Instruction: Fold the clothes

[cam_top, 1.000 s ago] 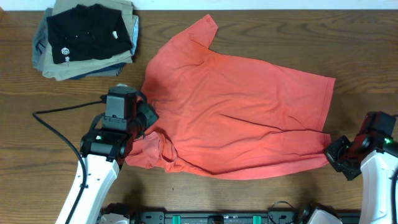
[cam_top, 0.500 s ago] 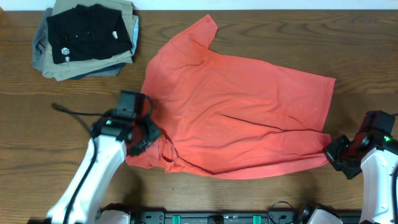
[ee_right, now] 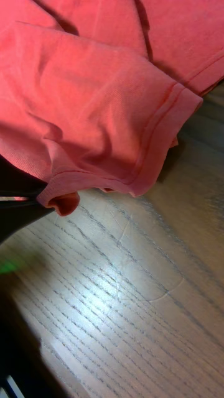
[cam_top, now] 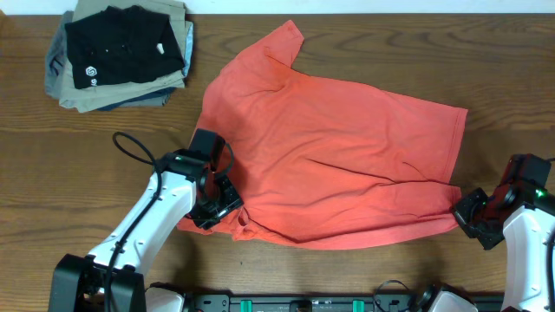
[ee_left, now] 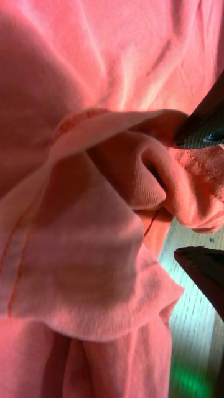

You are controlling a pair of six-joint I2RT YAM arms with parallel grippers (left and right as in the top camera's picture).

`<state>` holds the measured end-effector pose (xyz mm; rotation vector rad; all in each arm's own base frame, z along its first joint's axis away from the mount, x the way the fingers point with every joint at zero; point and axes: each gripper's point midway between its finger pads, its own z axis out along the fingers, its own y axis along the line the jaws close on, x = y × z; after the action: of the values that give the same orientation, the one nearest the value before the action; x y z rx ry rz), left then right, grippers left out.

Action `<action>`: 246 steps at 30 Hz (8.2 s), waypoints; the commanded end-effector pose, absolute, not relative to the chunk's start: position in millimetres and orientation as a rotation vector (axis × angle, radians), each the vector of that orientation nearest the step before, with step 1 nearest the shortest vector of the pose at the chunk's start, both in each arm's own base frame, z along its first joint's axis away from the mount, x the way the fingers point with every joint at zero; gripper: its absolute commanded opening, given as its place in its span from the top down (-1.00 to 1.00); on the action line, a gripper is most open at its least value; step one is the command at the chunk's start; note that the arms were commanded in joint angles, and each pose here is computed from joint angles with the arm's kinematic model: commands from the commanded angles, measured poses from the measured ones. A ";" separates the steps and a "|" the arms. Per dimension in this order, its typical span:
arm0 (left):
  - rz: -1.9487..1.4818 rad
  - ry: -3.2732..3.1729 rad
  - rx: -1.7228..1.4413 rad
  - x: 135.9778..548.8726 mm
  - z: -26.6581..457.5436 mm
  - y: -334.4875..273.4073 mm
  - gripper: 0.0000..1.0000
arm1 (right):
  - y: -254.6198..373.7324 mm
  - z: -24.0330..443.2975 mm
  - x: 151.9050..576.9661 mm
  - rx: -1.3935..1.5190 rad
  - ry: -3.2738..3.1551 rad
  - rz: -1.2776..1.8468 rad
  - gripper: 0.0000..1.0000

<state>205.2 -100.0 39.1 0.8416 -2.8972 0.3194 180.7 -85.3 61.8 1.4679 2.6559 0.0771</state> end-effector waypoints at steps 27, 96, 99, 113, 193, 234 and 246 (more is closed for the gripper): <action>0.301 -2.885 0.771 210.6 11.8 -116.6 -0.03 | -89.3 63.4 180.7 1.452 2.663 0.049 0.98; 0.599 -3.624 1.118 389.2 91.5 -97.6 0.88 | -103.1 67.2 241.0 1.436 2.398 0.104 0.97; 0.612 -3.646 1.141 394.3 96.2 -96.6 0.88 | -102.1 67.0 249.6 1.403 2.392 0.108 0.97; 0.508 -3.746 0.904 390.1 101.6 -94.4 -0.32 | -106.1 64.5 269.3 1.299 2.398 0.099 -0.72; -0.473 -3.455 0.798 328.7 50.5 50.9 -0.15 | -21.6 64.2 235.7 0.835 2.830 0.428 -0.11; -0.093 -3.527 0.182 344.1 21.7 -46.6 -0.16 | -23.6 65.2 241.8 0.828 2.805 0.425 -0.14; -0.208 -3.528 0.166 348.9 13.7 -36.8 0.75 | -23.3 65.2 241.1 0.828 2.808 0.425 -0.13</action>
<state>340.1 -44.7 7.4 0.1571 -3.5000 -0.1191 242.2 -28.1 66.8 0.8667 2.7902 0.4149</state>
